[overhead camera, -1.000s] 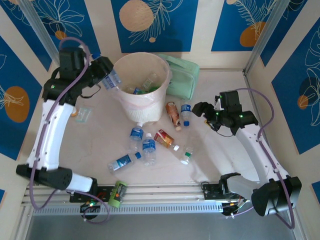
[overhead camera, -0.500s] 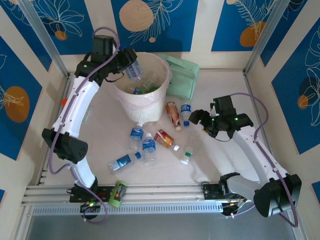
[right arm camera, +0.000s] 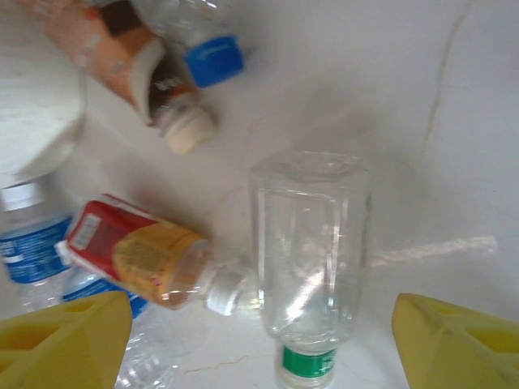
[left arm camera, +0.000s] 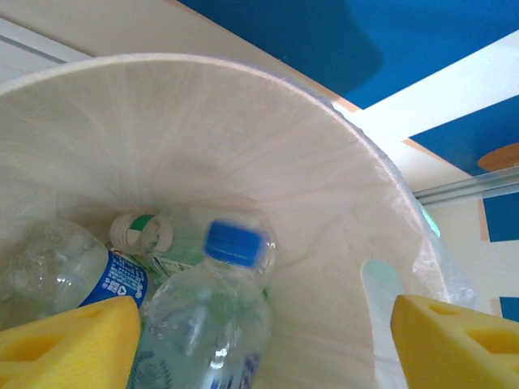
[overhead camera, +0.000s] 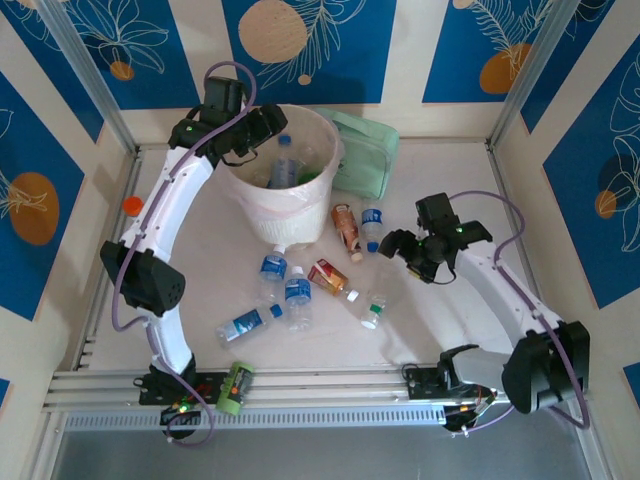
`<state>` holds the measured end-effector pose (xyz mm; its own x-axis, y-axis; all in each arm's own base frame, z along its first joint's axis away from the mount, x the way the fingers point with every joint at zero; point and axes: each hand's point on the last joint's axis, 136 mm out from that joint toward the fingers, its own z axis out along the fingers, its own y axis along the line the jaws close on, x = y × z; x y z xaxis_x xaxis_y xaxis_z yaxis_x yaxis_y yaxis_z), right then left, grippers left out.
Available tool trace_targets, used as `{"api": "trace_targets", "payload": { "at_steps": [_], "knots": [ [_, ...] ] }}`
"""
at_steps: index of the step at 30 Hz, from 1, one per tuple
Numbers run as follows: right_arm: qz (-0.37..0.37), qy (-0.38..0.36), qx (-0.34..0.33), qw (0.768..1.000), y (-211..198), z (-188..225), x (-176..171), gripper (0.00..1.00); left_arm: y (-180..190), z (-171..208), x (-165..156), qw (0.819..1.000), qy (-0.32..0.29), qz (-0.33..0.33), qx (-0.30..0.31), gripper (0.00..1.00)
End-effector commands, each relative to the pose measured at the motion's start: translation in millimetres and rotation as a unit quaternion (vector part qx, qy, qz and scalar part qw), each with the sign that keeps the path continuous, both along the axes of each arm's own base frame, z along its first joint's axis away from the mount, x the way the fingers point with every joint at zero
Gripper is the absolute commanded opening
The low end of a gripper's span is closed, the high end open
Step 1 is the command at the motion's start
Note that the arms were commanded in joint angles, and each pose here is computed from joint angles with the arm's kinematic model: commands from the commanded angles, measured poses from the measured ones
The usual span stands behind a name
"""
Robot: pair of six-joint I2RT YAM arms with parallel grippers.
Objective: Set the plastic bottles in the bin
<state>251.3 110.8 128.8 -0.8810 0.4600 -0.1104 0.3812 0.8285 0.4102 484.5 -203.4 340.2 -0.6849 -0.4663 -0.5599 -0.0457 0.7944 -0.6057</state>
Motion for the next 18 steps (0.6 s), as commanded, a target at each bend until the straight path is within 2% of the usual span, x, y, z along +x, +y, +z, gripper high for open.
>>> {"api": "trace_targets", "payload": {
  "at_steps": [1,10,18],
  "knots": [
    [0.007,0.045,-0.03,0.999,-5,-16,-10,0.84,0,39,-14,0.999,-0.042,-0.007,-0.005,0.82],
    [0.029,0.119,-0.081,0.989,5,-47,-15,0.86,-2,83,-60,0.995,-0.092,-0.042,0.002,0.83],
    [0.023,0.15,-0.125,0.981,6,-60,-10,0.87,10,68,-118,0.993,-0.09,-0.07,-0.004,0.8]
  ]
}}
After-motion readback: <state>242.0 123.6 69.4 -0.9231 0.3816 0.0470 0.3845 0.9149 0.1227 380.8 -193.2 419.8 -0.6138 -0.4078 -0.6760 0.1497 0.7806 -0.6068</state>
